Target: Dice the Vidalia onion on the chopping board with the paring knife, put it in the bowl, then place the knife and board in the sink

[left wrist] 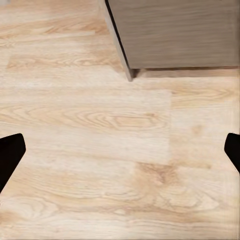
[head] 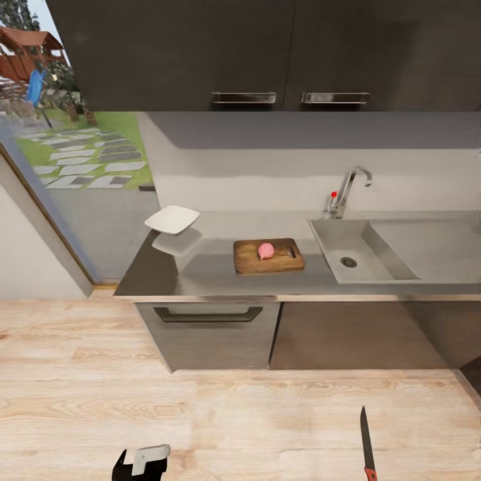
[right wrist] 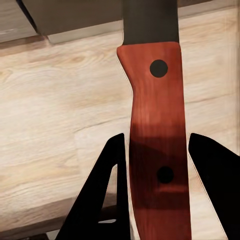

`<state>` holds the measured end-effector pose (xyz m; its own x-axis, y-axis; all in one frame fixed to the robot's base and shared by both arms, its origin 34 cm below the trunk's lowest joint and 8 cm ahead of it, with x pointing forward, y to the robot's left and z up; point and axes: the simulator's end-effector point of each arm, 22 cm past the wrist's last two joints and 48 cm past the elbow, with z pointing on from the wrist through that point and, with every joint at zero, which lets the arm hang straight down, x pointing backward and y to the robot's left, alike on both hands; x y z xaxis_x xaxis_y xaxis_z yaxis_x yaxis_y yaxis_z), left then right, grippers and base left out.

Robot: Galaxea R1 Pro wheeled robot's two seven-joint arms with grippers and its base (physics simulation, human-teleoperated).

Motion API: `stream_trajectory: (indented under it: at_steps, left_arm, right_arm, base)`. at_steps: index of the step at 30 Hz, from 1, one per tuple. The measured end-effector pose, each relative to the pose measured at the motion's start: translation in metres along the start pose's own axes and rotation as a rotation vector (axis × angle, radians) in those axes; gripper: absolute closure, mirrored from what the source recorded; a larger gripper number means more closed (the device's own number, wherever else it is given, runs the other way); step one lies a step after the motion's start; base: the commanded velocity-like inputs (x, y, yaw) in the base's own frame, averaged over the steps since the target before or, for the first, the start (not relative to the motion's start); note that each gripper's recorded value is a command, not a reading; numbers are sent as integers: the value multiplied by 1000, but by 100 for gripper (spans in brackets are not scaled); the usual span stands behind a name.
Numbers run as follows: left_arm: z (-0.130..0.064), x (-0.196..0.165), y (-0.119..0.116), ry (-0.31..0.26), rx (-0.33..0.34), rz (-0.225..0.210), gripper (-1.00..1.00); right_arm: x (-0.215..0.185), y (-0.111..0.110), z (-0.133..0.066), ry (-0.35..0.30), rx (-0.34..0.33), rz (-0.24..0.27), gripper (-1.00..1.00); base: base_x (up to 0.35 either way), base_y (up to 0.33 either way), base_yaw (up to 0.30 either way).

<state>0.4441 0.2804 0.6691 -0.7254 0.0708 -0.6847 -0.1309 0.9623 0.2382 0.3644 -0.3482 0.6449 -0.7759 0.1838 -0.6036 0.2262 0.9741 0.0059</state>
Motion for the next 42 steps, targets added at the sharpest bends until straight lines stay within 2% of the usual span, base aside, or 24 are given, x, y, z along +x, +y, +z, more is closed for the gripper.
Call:
stream_trajectory:
  at_steps: [2, 3, 10, 11, 15, 17, 21, 26, 33, 36, 37, 39, 40, 41, 42]
  left_arm:
    - [1, 2, 3, 7, 0, 6, -100]
    - [1, 9, 4, 37, 5, 19, -100]
    - [-4, 67, 15, 297, 42, 121, -100]
    - [-4, 72, 17, 318, 49, 128, -100]
    - [-13, 109, 38, 488, 103, 170, -100]
    - [-17, 120, 45, 541, 112, 179, -100]
    - [-28, 136, 51, 588, 117, 188, -100]
    - [-66, 180, 45, 665, 141, 199, -100]
    - [-133, 246, 49, 777, 161, 219, -100]
    - [-144, 256, 50, 793, 160, 219, -100]
    - [-145, 257, 51, 793, 155, 211, -100]
    - [-143, 254, 50, 772, 125, 150, -100]
    - [-142, 253, 50, 765, 119, 138, -100]
    - [-138, 249, 51, 741, 97, 97, -100]
    - [-137, 248, 51, 736, 92, 87, -100]
  right_arm:
    - [0, 0, 0, 0, 0, 0, 100]
    - [0, 0, 0, 0, 0, 0, 100]
    - [0, 0, 0, 0, 1, 0, 100]
    - [0, -1, 0, 0, 1, 0, 100]
    - [0, -1, 0, 0, 1, 0, 100]
    - [0, -1, 0, 0, 1, -1, 100]
    - [0, -1, 0, 0, 1, -1, 100]
    - [0, -1, 0, 0, 2, 0, 100]
    - [0, -1, 0, 0, 3, 1, 100]
    - [0, -1, 0, -1, 3, 2, 100]
    - [0, -2, 0, -1, 4, 3, 100]
    - [-3, -2, 1, -8, 4, 4, 100]
    - [-5, -1, 2, -11, 3, 4, 100]
    - [-23, 5, 7, -52, -10, 4, 100]
    - [-36, 8, 11, -82, -12, 8, 100]
  base:
    - [0, -119, 0]
    - [0, -28, 0]
    - [0, -9, 0]
    - [0, -1, 0]
    - [0, 0, 0]
    - [0, 0, 0]
    - [0, 0, 0]
    - [0, 0, 0]
    - [0, 0, 0]
    - [0, 0, 0]
    - [0, 0, 0]
    - [0, 0, 0]
    - [0, 0, 0]
    - [0, 0, 0]
    - [0, 0, 0]
